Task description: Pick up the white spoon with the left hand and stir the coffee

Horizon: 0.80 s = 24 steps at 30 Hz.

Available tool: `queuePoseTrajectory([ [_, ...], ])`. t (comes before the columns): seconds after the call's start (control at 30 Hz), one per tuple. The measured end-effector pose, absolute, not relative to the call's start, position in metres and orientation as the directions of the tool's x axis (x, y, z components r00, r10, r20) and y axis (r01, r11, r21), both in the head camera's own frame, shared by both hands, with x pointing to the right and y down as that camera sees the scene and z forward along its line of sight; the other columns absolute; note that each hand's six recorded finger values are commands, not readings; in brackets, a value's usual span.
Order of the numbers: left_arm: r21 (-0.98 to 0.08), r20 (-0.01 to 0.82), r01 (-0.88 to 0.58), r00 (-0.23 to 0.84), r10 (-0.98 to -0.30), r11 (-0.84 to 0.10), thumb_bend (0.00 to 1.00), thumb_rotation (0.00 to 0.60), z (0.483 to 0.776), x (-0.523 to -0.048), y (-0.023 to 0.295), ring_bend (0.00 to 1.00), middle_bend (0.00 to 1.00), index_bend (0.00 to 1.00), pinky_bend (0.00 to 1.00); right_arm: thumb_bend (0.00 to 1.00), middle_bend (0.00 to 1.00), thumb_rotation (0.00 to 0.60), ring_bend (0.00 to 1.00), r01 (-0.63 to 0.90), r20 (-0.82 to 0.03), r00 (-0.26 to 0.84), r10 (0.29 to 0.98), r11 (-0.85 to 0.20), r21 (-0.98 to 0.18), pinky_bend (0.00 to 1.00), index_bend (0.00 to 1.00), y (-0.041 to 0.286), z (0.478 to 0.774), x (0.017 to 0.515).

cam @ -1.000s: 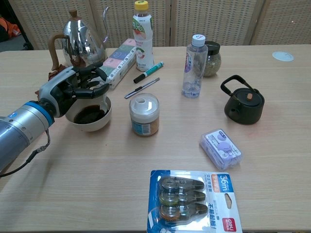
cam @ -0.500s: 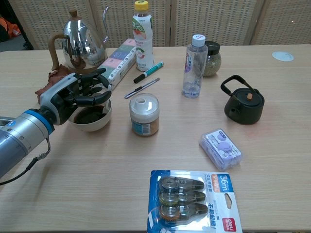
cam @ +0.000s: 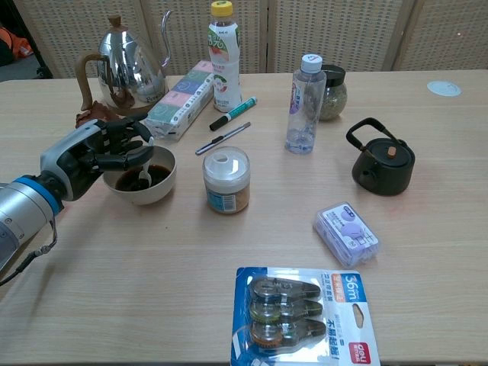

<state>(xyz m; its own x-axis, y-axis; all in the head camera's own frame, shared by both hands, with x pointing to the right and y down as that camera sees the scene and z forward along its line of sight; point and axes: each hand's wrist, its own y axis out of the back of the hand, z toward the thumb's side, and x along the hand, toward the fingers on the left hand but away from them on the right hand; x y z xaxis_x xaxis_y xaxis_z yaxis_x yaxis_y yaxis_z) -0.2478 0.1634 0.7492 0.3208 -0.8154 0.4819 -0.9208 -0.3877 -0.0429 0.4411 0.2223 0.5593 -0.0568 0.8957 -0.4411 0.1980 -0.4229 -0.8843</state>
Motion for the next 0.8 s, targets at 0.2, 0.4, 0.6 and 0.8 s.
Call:
queuePoseTrajectory([
  [0.2,-0.041,0.455,-0.927,0.315,-0.833,-0.373,0.5,0.6,0.746,-0.247,0.152,0.0,0.0,0.63,0.0,0.0,0.0,0.6,0.0,0.197,-0.446,-0.063,0.893,-0.427,-0.883,0.0,0.0,0.222,0.562,0.442],
  [0.4,-0.039,0.444,-0.924,0.325,-0.835,-0.381,0.5,0.6,0.744,-0.241,0.149,0.0,0.0,0.63,0.0,0.0,0.0,0.6,0.0,0.198,-0.448,-0.064,0.892,-0.429,-0.882,0.0,0.0,0.221,0.563,0.443],
  [0.6,-0.039,0.442,-0.918,0.339,-0.83,-0.396,0.5,0.6,0.745,-0.231,0.148,0.0,0.0,0.63,0.0,0.0,0.0,0.6,0.0,0.197,-0.451,-0.063,0.89,-0.431,-0.88,0.0,0.0,0.221,0.564,0.443],
  [0.8,-0.018,0.446,-0.911,0.361,-0.819,-0.411,0.5,0.6,0.745,-0.223,0.157,0.0,0.0,0.63,0.0,0.0,0.0,0.6,0.0,0.198,-0.45,-0.064,0.891,-0.431,-0.881,0.0,0.0,0.221,0.564,0.443],
])
